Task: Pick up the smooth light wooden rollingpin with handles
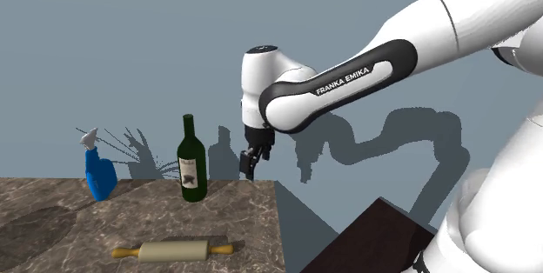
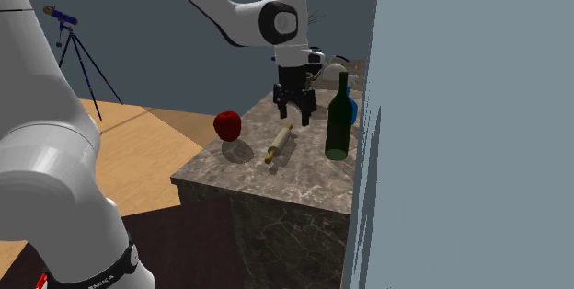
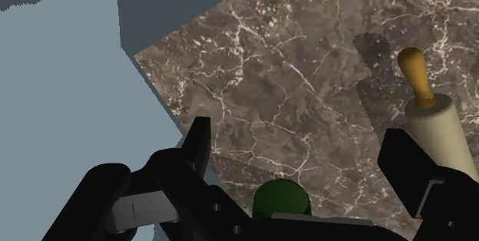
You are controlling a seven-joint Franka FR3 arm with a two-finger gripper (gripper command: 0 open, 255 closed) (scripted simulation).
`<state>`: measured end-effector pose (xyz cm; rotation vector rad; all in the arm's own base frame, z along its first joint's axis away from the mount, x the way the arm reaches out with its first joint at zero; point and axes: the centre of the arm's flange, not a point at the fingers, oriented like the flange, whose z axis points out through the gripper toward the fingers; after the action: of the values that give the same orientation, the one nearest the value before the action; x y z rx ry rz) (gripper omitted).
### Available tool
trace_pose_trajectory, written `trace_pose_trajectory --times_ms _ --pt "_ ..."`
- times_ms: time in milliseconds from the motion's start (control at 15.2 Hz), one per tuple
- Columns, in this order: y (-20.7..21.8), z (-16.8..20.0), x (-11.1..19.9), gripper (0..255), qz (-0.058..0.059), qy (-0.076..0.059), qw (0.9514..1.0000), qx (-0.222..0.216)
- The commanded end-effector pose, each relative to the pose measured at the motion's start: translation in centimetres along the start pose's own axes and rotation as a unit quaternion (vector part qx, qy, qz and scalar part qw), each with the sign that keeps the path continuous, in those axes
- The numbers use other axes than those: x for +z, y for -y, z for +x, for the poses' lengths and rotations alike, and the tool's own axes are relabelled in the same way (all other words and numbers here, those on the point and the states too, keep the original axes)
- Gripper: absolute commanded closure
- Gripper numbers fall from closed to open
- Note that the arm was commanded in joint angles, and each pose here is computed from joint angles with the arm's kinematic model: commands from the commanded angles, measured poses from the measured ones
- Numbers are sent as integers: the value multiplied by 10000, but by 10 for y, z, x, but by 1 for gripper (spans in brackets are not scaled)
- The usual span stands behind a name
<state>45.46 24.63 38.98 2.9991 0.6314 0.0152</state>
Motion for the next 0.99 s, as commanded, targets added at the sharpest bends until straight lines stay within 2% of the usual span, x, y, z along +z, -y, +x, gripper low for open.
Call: trace_pose_trajectory --times_ms 0,462,924 --pt "16 15 14 0 0 -32 9998 -208" --pt "81 61 58 0 -13 -125 9957 -916" --pt "152 98 102 0 -25 -218 9866 -1619"
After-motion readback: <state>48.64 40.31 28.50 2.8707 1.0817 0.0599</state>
